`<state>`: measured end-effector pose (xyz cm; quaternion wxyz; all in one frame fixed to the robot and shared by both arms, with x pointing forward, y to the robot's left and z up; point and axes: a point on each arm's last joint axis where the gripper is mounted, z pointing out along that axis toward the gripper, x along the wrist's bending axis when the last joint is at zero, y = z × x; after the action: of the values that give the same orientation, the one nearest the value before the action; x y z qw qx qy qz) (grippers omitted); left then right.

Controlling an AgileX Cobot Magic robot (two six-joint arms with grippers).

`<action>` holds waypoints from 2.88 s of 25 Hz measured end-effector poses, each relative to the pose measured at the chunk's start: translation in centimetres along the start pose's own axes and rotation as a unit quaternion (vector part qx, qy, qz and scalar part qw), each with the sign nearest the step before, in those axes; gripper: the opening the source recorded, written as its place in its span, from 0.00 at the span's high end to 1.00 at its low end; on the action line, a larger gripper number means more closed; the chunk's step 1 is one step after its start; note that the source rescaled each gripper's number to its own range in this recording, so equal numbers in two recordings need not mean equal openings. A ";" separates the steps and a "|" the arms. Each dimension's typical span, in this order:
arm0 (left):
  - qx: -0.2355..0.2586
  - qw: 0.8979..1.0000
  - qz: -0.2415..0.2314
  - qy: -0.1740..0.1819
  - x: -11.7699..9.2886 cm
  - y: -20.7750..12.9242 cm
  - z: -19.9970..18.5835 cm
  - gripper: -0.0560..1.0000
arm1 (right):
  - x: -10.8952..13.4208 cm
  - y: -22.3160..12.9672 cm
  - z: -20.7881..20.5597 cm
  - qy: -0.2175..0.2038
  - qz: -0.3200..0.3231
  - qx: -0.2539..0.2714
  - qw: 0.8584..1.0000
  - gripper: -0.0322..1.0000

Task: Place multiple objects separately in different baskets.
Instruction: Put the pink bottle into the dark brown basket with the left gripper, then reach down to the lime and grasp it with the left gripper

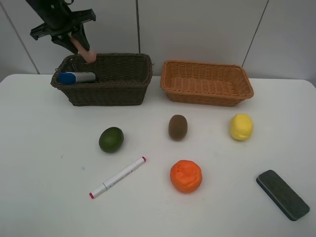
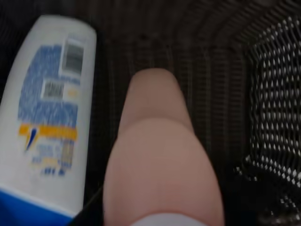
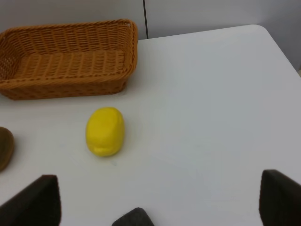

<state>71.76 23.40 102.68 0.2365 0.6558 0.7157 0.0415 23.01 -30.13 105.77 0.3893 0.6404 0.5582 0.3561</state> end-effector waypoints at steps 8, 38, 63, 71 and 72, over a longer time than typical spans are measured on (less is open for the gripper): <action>0.021 1.000 0.012 0.012 0.5 1.2 2.9 0.01 | 0.0 0.0 0.0 0.000 0.000 0.000 1.000 0.00; 0.193 0.971 0.139 0.018 -8.7 -15.1 -3.1 0.00 | 0.0 0.0 0.0 0.000 0.000 -0.001 1.000 0.00; 0.258 0.947 0.167 0.093 -6.5 -21.6 12.2 0.00 | 0.0 0.0 0.0 0.000 0.000 -0.001 1.000 0.00; 0.266 0.942 0.181 0.096 -6.3 -21.6 12.2 0.29 | 0.0 0.0 0.0 0.000 0.000 -0.001 1.000 0.00; 0.268 0.940 0.187 0.095 -6.3 -21.6 12.2 0.29 | 0.0 0.0 0.0 0.000 0.000 -0.001 1.000 0.00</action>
<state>56.83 11.33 85.70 -0.0292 0.8101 0.5837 -0.0464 23.02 -30.13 105.79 0.3901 0.6399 0.5577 0.3568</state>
